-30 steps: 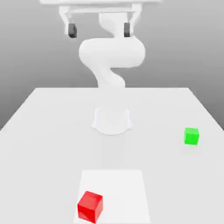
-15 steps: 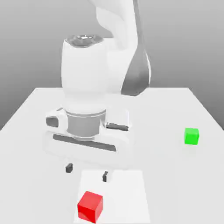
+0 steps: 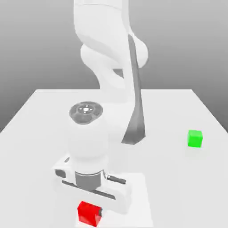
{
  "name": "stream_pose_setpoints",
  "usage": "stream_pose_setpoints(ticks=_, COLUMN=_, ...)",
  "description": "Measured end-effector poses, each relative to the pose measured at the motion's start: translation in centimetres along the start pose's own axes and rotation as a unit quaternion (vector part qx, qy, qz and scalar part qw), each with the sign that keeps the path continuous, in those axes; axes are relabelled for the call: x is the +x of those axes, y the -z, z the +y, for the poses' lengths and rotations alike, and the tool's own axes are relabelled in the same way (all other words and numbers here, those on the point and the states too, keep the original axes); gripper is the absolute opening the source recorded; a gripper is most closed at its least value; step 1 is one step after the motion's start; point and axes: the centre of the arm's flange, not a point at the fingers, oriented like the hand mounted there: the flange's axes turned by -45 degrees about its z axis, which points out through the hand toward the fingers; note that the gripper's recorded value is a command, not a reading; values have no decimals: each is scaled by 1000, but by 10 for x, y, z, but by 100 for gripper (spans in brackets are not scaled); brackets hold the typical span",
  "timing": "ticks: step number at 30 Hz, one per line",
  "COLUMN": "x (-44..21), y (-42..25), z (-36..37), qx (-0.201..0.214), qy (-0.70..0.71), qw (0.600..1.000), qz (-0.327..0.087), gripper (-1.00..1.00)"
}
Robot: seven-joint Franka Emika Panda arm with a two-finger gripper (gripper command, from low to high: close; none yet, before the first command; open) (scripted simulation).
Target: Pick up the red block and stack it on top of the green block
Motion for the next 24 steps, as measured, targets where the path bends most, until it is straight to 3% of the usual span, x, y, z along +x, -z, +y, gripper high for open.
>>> stream_pose_setpoints(ticks=3, x=-3, y=35, z=-3, qx=1, qy=4, qw=1000, qz=0, gripper=-100)
stream_pose_setpoints(ticks=10, x=-108, y=63, z=-148, qx=22, qy=180, qw=983, qz=-6, gripper=-100)
stream_pose_setpoints(ticks=16, x=-240, y=75, z=-228, qx=26, qy=341, qw=940, qz=-12, gripper=-100)
stream_pose_setpoints(ticks=24, x=-394, y=81, z=-242, qx=14, qy=506, qw=863, qz=-9, gripper=-100)
